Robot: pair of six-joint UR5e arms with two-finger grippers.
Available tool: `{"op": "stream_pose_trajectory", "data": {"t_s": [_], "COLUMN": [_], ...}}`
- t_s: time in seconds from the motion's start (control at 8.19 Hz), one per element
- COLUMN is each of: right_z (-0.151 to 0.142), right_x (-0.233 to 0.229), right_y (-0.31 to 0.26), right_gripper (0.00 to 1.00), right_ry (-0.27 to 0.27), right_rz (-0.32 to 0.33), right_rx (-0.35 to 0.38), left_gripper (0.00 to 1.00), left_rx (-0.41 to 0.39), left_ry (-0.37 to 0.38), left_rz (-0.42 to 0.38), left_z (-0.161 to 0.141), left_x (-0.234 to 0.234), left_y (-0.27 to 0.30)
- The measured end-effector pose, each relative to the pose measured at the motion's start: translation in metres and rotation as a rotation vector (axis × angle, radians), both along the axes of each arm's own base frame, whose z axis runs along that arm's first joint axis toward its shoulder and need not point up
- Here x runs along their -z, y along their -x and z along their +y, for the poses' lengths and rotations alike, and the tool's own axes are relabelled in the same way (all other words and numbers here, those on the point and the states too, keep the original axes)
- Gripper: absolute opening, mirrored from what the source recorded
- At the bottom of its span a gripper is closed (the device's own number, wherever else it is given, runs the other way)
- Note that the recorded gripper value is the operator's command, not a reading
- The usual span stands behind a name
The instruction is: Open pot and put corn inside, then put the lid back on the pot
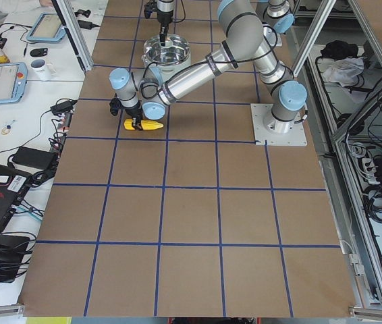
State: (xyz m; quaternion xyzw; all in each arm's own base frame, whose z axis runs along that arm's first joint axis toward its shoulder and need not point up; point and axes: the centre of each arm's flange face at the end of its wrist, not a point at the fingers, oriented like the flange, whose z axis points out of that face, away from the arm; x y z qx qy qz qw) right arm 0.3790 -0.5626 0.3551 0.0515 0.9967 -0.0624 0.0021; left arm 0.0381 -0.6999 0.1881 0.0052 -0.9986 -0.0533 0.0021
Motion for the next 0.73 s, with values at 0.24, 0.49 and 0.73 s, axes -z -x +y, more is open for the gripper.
{"op": "stream_pose_trajectory", "data": {"t_s": [0.24,0.49,0.73], "right_z": [0.001,-0.004,-0.018], "right_x": [-0.042,-0.080,-0.106], "right_y": [0.008,0.051,0.128], "right_gripper": [0.28,0.26,0.26], "right_ry": [0.056,0.073,0.046], "right_rz": [-0.020,-0.011,0.008], "right_rx": [-0.022,-0.039,-0.049], "left_gripper": [0.00,0.00,0.00], "left_rx": [-0.053,-0.089,-0.126], "left_ry": [0.023,0.035,0.090], "left_rz": [-0.010,-0.013,-0.026], "left_z": [0.001,0.011,0.022], "left_x": [-0.024,-0.069,-0.131], "left_y": [0.002,0.012,0.060]}}
